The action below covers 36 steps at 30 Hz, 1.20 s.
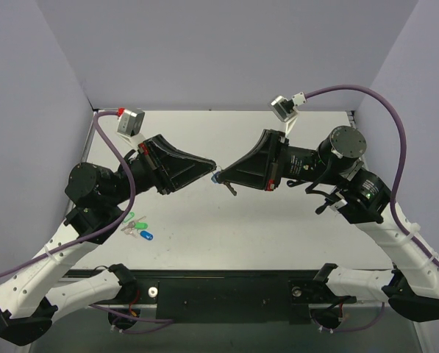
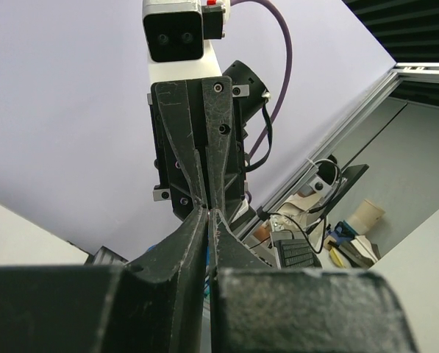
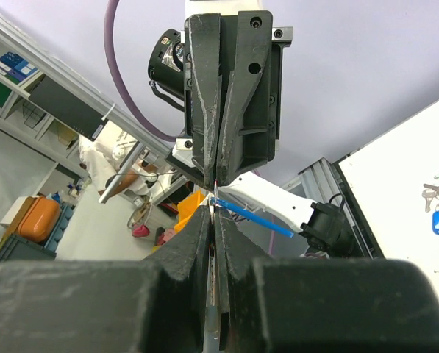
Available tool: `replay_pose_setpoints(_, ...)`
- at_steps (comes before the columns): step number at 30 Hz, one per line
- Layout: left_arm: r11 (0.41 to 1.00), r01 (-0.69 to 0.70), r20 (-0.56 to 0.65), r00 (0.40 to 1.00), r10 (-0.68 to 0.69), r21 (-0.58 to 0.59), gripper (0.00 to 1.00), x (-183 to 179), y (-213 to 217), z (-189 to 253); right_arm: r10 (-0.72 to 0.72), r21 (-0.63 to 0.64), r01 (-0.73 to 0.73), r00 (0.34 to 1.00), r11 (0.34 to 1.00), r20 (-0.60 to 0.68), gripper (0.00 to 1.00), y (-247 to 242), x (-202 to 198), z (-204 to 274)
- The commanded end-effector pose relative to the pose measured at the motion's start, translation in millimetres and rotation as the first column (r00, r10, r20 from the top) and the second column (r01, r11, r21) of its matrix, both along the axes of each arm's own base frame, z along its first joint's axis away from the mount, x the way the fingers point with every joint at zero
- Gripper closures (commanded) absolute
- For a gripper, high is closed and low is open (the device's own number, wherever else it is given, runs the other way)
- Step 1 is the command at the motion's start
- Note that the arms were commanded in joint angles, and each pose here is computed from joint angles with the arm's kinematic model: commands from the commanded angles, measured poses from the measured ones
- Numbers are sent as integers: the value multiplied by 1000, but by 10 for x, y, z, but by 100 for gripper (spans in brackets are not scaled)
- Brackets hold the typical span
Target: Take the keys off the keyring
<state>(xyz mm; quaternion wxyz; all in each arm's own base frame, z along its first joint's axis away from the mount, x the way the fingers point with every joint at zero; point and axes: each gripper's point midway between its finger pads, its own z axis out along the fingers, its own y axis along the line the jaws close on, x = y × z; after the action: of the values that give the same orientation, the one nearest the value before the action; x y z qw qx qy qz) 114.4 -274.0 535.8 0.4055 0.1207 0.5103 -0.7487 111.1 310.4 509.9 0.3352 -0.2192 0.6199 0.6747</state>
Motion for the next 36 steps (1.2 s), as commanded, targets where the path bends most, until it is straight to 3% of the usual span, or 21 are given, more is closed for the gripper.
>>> replay_pose_setpoints(1, 999, 28, 52, 998, -26, -30, 89, -140, 74, 141, 6, 62, -10, 998, 998, 67, 100, -12, -46, 234)
replay_pose_setpoints(5, 999, 36, 57, 998, -35, -18, 100, -152, 63, 127, -7, 73, 3, 998, 997, 58, 100, -20, -30, 252)
replay_pose_setpoints(24, 946, 249, 123, 953, -278, 210, 100, -436, -144, -20, 20, 22, -20, 1000, 1000, -4, 100, 2, -191, 97)
replay_pose_setpoints(36, 929, 260, 96, 951, -294, 265, 100, -462, -133, -109, 38, -36, -38, 999, 999, 2, 100, 43, -280, -11)
